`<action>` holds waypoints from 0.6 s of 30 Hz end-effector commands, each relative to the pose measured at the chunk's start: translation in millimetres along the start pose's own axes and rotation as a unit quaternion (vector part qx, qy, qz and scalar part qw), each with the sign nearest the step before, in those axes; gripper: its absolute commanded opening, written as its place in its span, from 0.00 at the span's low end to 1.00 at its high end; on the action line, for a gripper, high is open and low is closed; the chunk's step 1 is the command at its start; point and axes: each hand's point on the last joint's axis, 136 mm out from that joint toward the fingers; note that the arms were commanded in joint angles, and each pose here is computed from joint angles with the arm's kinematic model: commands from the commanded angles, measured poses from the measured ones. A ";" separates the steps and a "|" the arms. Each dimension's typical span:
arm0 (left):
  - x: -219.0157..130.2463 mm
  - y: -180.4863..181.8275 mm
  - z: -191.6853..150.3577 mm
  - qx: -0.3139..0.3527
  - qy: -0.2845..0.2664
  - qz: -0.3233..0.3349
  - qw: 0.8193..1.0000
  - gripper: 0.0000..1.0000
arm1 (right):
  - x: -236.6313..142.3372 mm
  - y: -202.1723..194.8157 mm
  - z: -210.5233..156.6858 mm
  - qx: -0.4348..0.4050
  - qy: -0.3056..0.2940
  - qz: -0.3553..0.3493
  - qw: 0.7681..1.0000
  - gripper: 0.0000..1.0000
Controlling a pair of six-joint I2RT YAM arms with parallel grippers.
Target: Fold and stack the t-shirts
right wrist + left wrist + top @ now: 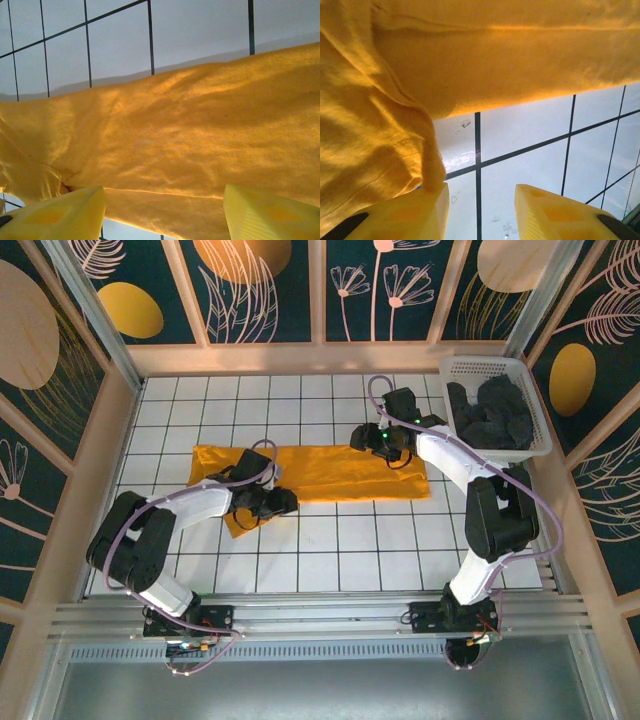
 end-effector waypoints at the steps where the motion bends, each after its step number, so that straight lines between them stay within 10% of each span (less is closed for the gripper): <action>1: -25.9 20.0 15.1 -0.019 -0.043 0.061 0.997 0.40 | -9.4 9.1 -2.9 -0.004 0.000 0.029 1.000 0.64; 18: -92.9 181.0 36.8 -0.174 -0.111 0.219 0.954 0.48 | -5.3 69.3 -44.1 -0.076 0.054 0.124 0.988 0.64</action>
Point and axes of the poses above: each hand's point on the last joint's axis, 136 mm out from that joint toward the fingers, its own x axis out along the fingers, its own y axis along the line the jaws close on, z = x × y, and after that the axes turned 7 degrees about x, right-handed
